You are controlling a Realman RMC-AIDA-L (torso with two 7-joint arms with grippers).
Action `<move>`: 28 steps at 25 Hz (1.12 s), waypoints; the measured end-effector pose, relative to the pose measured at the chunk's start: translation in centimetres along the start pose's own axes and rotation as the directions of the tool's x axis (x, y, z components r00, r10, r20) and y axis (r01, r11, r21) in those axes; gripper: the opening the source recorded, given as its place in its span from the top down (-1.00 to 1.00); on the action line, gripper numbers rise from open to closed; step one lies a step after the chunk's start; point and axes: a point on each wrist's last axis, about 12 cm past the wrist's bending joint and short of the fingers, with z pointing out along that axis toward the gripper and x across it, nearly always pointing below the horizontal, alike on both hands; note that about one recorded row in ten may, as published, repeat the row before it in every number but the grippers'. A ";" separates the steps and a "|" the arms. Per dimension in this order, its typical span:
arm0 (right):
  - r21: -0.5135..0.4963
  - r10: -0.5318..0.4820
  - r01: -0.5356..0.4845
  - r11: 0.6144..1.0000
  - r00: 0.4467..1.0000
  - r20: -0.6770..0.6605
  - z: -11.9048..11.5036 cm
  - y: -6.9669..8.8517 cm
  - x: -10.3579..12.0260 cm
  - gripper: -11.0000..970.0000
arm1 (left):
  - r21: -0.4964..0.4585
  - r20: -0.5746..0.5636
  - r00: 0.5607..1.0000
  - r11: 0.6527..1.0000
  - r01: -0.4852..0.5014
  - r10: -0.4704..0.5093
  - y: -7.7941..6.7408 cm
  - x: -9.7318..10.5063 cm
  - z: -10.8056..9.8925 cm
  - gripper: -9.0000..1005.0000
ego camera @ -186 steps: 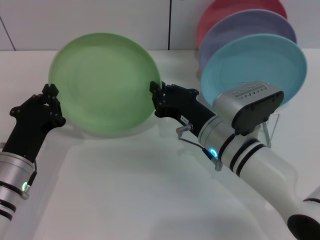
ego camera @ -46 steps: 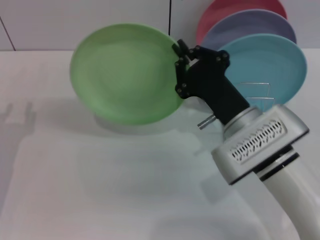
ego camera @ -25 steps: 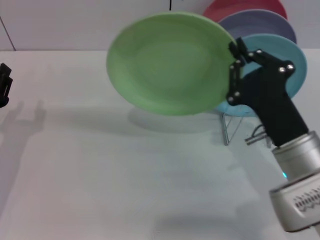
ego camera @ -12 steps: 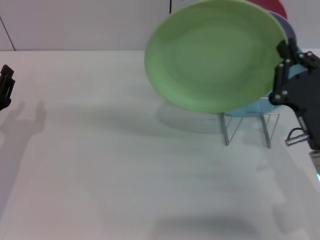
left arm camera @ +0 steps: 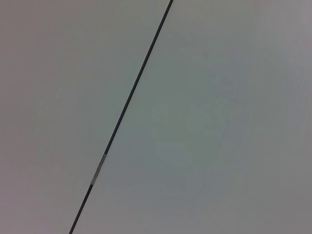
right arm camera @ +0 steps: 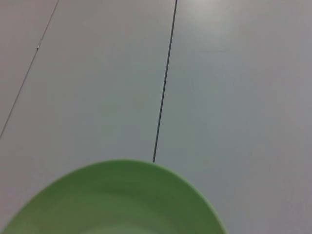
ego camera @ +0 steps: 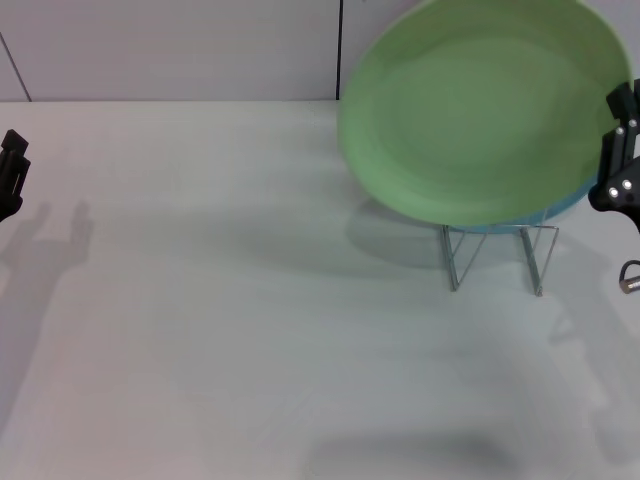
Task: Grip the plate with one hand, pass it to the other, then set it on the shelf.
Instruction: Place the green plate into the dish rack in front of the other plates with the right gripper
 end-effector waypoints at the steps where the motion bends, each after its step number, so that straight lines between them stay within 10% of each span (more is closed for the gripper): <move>1: 0.000 -0.005 0.005 1.000 1.000 -0.002 -0.1 -0.2 0.1 0.94 | 0.000 0.000 1.000 1.000 0.000 0.000 0.0 0.0 0.0 -0.03; 28: 0.029 0.046 -0.045 0.999 0.998 -0.037 -0.5 -3.1 0.8 0.94 | 0.019 -0.008 1.000 1.000 0.010 -0.010 -0.6 0.3 0.3 -0.03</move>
